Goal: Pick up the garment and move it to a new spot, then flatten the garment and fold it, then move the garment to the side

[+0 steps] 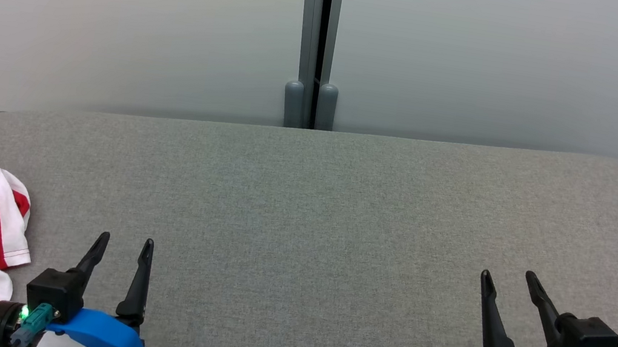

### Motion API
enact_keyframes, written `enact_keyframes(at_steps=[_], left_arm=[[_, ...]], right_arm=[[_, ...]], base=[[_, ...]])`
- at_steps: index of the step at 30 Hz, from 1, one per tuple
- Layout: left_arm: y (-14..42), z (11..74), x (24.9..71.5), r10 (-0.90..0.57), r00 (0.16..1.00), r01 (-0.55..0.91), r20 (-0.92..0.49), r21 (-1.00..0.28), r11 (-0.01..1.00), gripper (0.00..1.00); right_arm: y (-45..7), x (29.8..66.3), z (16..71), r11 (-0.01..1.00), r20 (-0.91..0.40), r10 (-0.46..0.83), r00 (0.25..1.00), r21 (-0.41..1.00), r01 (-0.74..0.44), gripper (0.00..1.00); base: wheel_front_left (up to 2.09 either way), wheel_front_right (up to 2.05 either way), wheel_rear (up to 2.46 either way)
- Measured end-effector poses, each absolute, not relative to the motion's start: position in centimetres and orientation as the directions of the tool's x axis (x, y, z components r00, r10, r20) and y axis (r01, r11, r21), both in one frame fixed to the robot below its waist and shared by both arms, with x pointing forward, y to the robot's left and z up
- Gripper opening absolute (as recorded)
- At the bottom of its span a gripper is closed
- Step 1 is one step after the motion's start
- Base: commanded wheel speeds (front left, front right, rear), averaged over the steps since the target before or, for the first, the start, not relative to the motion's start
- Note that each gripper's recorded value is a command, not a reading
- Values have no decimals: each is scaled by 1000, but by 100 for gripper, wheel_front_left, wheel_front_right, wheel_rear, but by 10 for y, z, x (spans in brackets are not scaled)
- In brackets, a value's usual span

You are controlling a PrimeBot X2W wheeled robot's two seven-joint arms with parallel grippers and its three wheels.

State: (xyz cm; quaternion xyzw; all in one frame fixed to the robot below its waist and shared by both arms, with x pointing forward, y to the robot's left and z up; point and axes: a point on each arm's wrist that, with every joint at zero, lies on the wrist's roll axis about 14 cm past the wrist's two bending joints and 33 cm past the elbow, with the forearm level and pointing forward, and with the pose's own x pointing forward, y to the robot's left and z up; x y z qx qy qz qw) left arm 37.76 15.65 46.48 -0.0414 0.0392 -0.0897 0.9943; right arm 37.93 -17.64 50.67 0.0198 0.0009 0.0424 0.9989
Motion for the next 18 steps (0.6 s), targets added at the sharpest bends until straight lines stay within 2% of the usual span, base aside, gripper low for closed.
enact_keyframes(at_steps=[12,18], left_arm=[[159,465,378,-171,983,164,-70,-88,982,100],[179,468,372,-112,992,107,-62,-89,990,100]], right_arm=[[-175,381,507,995,5,87,996,49,-87,100],[-155,390,514,988,24,142,990,48,-143,100]], base=[[0,0,0],[0,0,0]])
